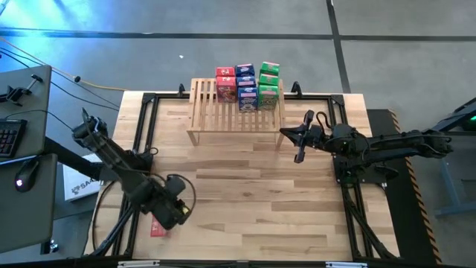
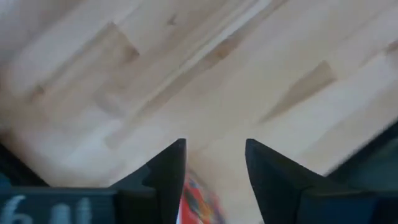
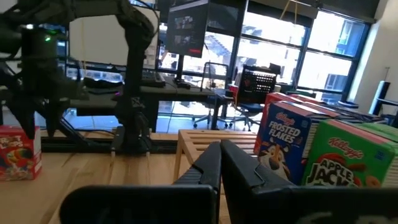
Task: Stack cereal on shelf
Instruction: Put the red cereal box aligned with the other red cereal boxes on the shelf
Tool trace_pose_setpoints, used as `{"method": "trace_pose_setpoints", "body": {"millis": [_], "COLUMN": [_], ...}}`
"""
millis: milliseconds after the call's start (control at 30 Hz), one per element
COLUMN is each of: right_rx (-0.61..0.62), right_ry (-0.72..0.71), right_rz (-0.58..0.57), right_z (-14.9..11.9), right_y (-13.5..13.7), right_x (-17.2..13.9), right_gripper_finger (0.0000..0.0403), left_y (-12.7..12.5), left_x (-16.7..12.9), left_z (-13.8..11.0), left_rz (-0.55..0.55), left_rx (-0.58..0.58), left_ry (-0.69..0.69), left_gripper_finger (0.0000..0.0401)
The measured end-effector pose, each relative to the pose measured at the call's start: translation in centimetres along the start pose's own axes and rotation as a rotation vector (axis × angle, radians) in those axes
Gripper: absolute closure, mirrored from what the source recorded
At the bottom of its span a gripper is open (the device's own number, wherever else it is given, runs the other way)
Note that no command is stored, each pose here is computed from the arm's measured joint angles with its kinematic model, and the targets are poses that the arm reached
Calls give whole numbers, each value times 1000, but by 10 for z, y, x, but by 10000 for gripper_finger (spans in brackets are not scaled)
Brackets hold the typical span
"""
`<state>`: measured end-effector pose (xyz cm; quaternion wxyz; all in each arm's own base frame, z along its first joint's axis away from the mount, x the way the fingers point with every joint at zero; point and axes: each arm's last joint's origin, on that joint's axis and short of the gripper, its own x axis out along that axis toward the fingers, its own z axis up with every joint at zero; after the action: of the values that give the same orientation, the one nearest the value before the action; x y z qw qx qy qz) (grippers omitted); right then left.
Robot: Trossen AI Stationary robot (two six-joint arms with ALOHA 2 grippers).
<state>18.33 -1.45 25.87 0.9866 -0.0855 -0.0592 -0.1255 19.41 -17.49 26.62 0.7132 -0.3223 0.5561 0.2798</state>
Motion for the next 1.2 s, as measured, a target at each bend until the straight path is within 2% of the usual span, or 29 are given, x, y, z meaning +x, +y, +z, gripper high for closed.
{"method": "trace_pose_setpoints", "body": {"millis": [133, 300, 467, 633, 833, 1200], "right_rx": [-1, -2, -2, -2, -2, -2], "right_ry": [2, 6, 7, 6, 6, 7], "right_rz": [6, 7, 7, 6, 6, 6], "right_z": [0, -1, -1, -1, -1, -1], "right_y": [0, 0, 0, 0, 0, 0], "right_x": [0, 0, 0, 0, 0, 0], "right_gripper_finger": [403, 403, 403, 403, 403, 403], "left_y": [5, 6, 9, 12, 17, 6], "left_x": [-12, -13, -15, -18, -19, -1], "left_z": [-14, -38, -49, -62, -72, -78], "left_rz": [-37, -2, -2, 4, 35, 60], "left_rx": [-193, -299, -357, -413, -449, -438], "left_ry": [88, 170, 169, 176, 167, 118], "left_gripper_finger": [251, 223, 177, 150, 144, 143]}}
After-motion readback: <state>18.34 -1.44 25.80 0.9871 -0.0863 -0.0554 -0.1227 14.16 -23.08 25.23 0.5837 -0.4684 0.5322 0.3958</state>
